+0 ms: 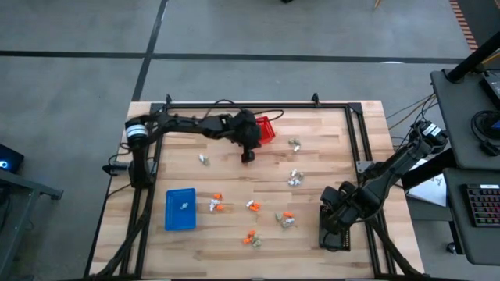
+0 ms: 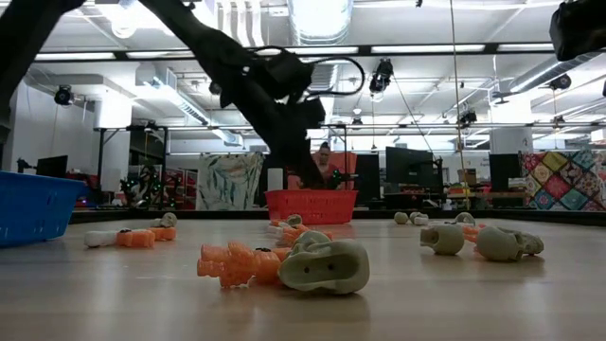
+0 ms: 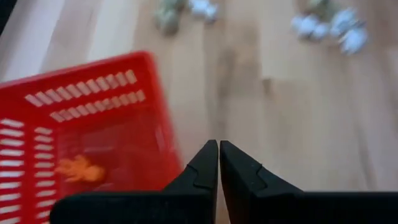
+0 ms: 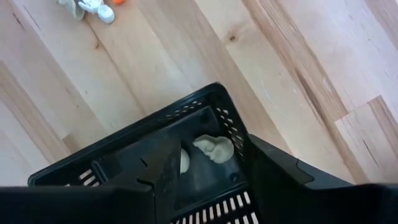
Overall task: Sort Halloween decoration
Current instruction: Adjust the red bin
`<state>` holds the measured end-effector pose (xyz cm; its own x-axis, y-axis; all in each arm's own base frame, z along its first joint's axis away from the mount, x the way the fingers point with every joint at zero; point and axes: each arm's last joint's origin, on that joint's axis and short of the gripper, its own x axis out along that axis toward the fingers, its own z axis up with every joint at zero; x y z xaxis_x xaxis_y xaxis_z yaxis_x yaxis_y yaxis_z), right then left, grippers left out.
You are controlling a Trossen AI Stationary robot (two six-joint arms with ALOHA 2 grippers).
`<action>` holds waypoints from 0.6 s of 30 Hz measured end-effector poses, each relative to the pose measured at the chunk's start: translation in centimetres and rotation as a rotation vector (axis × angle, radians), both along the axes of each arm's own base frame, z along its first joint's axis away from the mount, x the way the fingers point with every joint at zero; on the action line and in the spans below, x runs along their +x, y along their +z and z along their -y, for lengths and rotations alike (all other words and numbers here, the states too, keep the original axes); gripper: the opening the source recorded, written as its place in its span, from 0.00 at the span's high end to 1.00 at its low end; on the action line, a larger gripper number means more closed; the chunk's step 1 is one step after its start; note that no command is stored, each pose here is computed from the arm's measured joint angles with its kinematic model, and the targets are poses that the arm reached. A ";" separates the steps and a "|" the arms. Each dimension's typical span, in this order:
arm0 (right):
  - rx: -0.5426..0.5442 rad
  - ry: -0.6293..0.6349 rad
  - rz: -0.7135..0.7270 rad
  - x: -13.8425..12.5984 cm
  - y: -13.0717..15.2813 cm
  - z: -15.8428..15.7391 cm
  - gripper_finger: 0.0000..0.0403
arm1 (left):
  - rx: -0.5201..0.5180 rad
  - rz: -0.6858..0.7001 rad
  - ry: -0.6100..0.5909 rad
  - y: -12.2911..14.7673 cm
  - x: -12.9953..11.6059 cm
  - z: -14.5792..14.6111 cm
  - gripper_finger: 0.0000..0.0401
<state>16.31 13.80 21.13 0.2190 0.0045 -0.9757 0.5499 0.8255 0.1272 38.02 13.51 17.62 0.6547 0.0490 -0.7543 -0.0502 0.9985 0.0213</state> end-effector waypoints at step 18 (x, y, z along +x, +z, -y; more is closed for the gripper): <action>-0.016 -0.013 0.007 0.0 0.0 0.1 0.60 | 0.117 -0.201 -0.006 0.6 0.7 -2.6 1.00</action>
